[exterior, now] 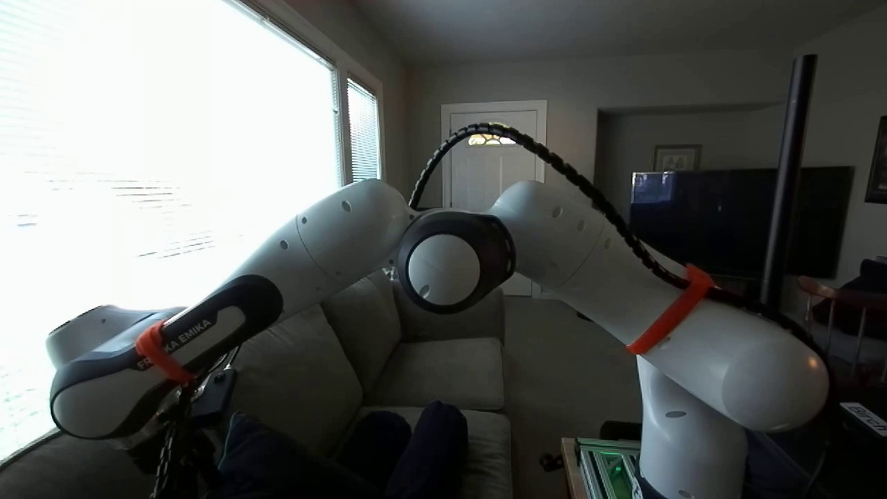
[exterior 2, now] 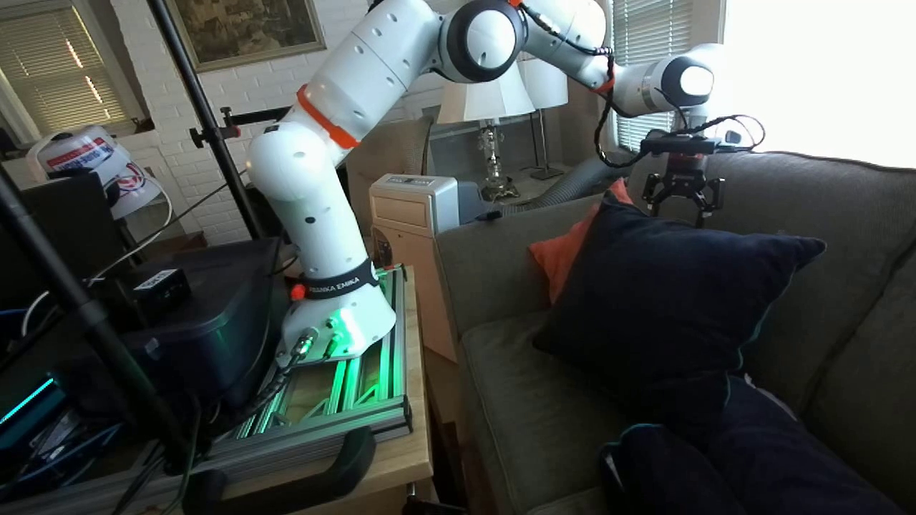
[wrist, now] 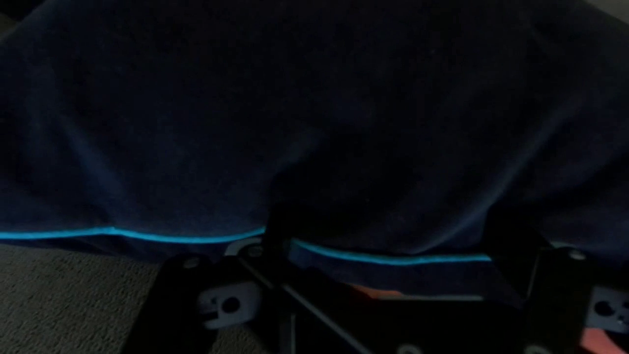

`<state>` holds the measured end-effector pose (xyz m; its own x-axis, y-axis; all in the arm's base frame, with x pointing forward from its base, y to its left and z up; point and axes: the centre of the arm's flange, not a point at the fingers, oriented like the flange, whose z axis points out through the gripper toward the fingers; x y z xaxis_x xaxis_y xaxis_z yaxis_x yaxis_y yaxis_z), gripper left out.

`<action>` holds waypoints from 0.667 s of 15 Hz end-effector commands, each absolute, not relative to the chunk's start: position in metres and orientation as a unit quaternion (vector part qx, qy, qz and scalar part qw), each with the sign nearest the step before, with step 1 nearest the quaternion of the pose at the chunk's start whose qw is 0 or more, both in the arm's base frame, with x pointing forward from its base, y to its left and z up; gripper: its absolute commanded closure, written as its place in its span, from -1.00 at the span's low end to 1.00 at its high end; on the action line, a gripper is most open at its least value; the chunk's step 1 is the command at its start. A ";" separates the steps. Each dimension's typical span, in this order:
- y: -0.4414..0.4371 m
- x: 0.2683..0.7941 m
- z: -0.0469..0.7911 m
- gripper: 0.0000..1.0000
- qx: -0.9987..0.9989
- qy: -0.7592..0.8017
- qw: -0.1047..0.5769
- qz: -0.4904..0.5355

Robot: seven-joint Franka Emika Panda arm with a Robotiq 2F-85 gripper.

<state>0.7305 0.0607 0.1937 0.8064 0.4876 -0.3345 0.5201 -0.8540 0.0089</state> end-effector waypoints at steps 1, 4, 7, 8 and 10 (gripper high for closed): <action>0.043 0.737 0.176 -1.00 0.944 0.299 0.024 -0.139; 0.036 0.742 0.173 -1.00 0.932 0.347 -0.006 -0.105; 0.034 0.748 0.176 -1.00 0.911 0.402 -0.056 -0.072; 0.034 0.750 0.177 -1.00 0.903 0.418 -0.071 -0.063; 0.037 0.752 0.180 -1.00 0.888 0.447 -0.085 -0.061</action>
<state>0.7468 0.0371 0.1841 0.6545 0.7497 -0.0982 0.7343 -0.6612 -0.1539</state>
